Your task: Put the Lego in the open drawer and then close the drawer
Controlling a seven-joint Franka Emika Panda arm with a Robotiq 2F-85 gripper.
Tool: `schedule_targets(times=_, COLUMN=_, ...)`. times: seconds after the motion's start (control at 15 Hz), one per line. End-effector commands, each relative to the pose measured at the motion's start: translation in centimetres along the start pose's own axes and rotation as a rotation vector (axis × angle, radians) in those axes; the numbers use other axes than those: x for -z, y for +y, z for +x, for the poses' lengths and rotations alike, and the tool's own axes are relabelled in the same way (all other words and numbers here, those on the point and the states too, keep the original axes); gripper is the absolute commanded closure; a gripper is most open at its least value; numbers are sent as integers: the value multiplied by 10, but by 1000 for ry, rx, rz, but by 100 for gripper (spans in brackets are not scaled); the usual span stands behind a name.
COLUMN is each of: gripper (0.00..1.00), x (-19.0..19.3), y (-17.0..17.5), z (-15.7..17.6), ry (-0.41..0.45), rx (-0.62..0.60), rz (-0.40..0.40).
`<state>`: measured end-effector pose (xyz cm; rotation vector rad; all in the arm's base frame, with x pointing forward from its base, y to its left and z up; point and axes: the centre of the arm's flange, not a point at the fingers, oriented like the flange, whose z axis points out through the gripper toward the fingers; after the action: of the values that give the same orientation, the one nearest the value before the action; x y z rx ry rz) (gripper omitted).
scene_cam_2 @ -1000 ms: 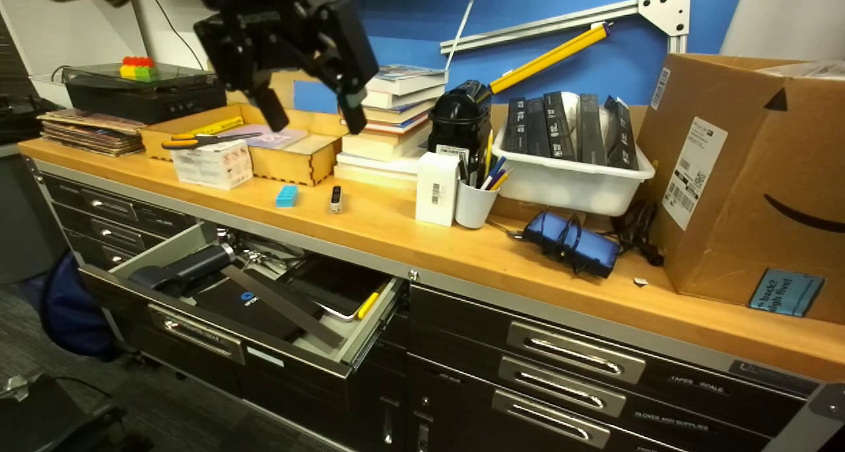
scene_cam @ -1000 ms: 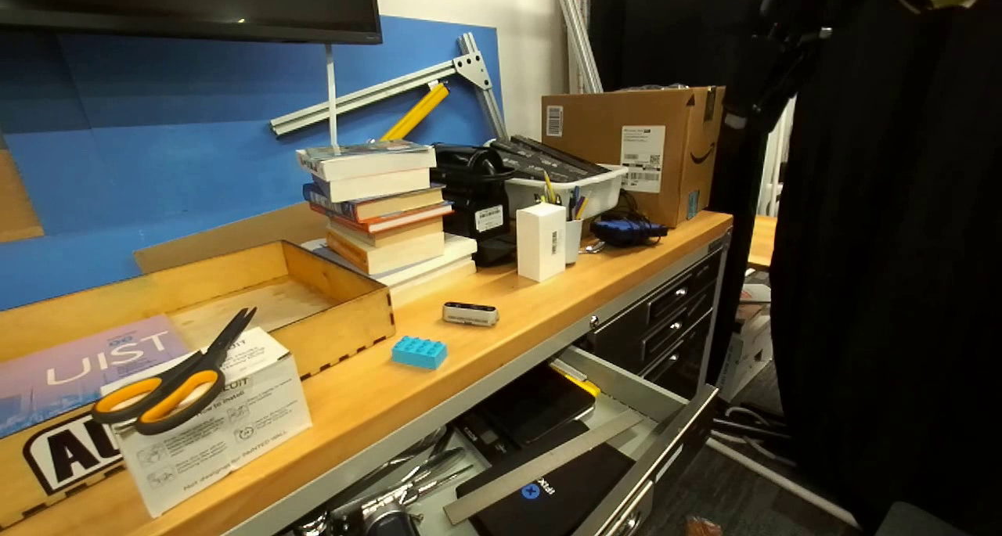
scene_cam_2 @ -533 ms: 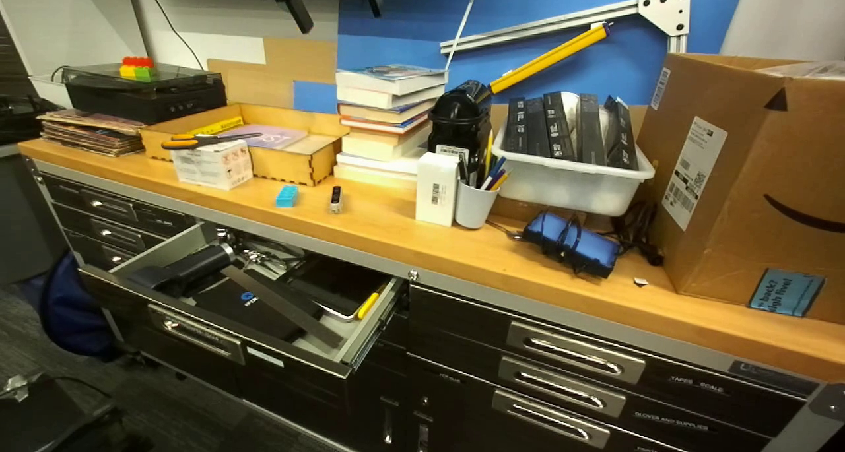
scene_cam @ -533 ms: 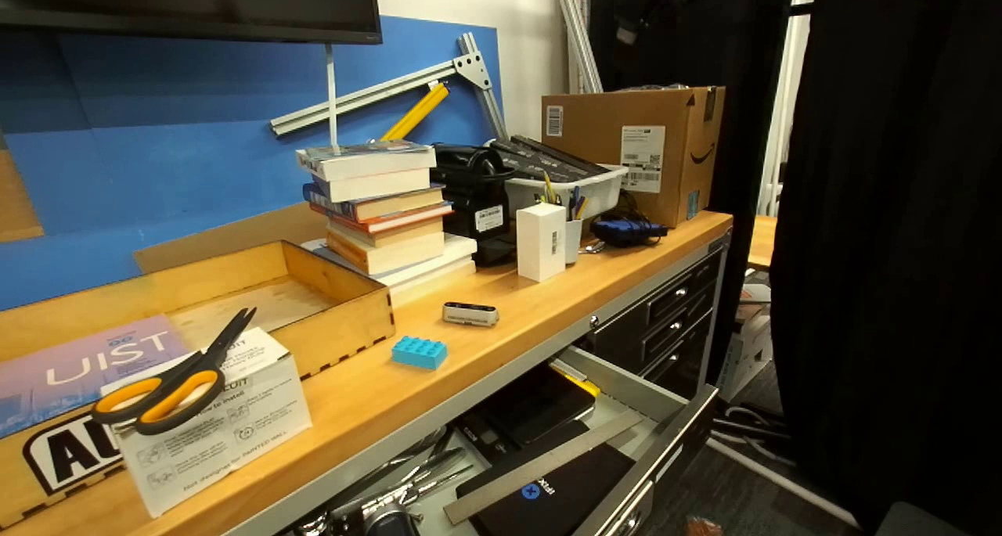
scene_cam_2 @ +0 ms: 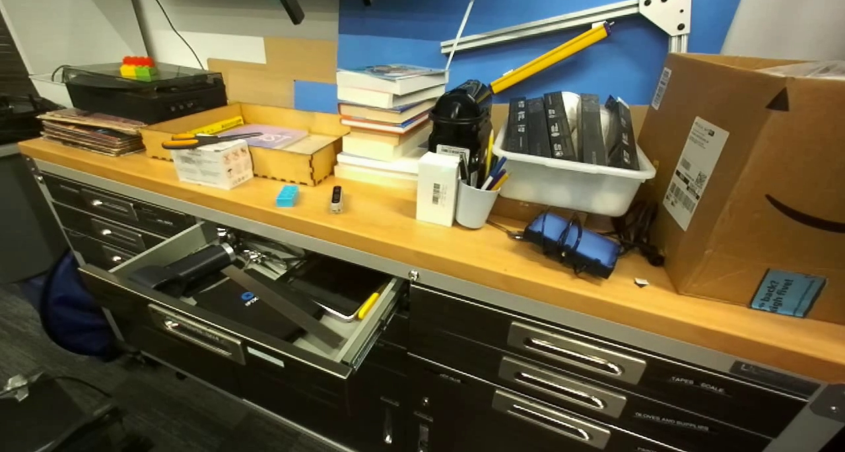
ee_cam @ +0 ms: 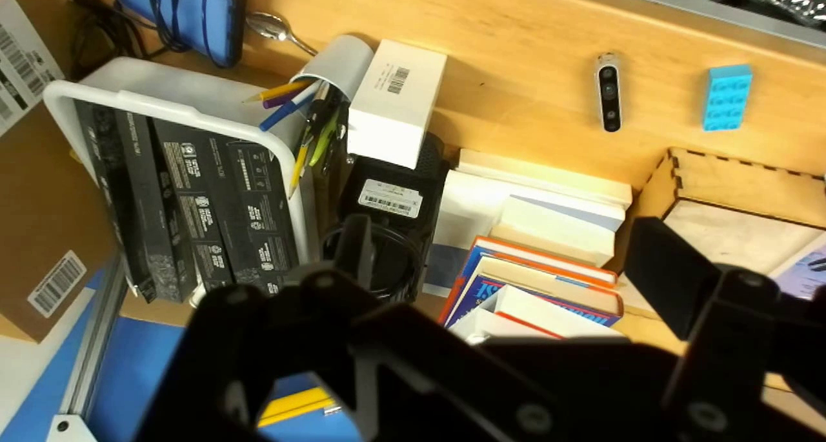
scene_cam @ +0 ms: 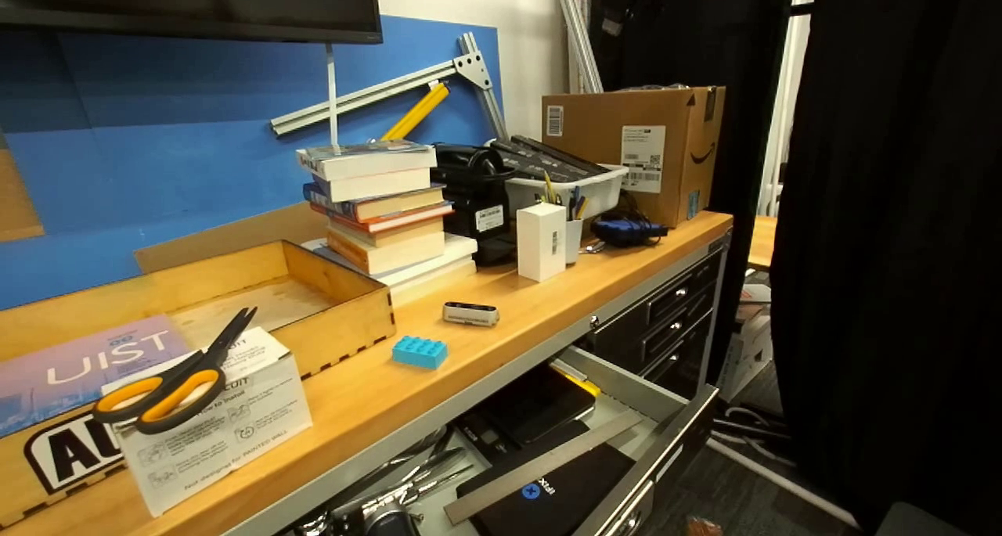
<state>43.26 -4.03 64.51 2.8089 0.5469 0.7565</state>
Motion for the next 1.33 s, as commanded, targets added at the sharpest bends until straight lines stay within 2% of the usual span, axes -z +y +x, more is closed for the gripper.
schedule_targets(times=0.0, gripper=0, x=-2, y=-10, z=3, ry=-3, rx=45, rz=0)
schedule_targets(times=0.07, gripper=0, x=-55, y=-25, z=-50, ry=-65, rx=86, rz=-115)
schedule_targets(times=0.13, gripper=0, x=-64, y=-27, z=-55, ry=-90, rx=118, rz=-147)
schedule_targets(times=0.27, gripper=0, x=-106, y=-41, z=-86, ry=-183, rx=187, rz=-217)
schedule_targets(times=0.33, gripper=0, x=-80, y=-24, z=-52, ry=-153, rx=154, rz=-138)
schedule_targets(times=0.47, gripper=0, x=-111, y=-37, z=-79, ry=-206, rx=186, rz=-160)
schedule_targets(times=0.8, gripper=0, x=-109, y=-40, z=-82, ry=-200, rx=192, rz=-169)
schedule_targets(times=0.93, gripper=0, x=-122, y=-42, z=-57, ry=-227, rx=254, rz=-54)
schedule_targets(times=1.27, gripper=0, x=-148, y=-93, z=23, ry=-265, rx=419, rz=176)
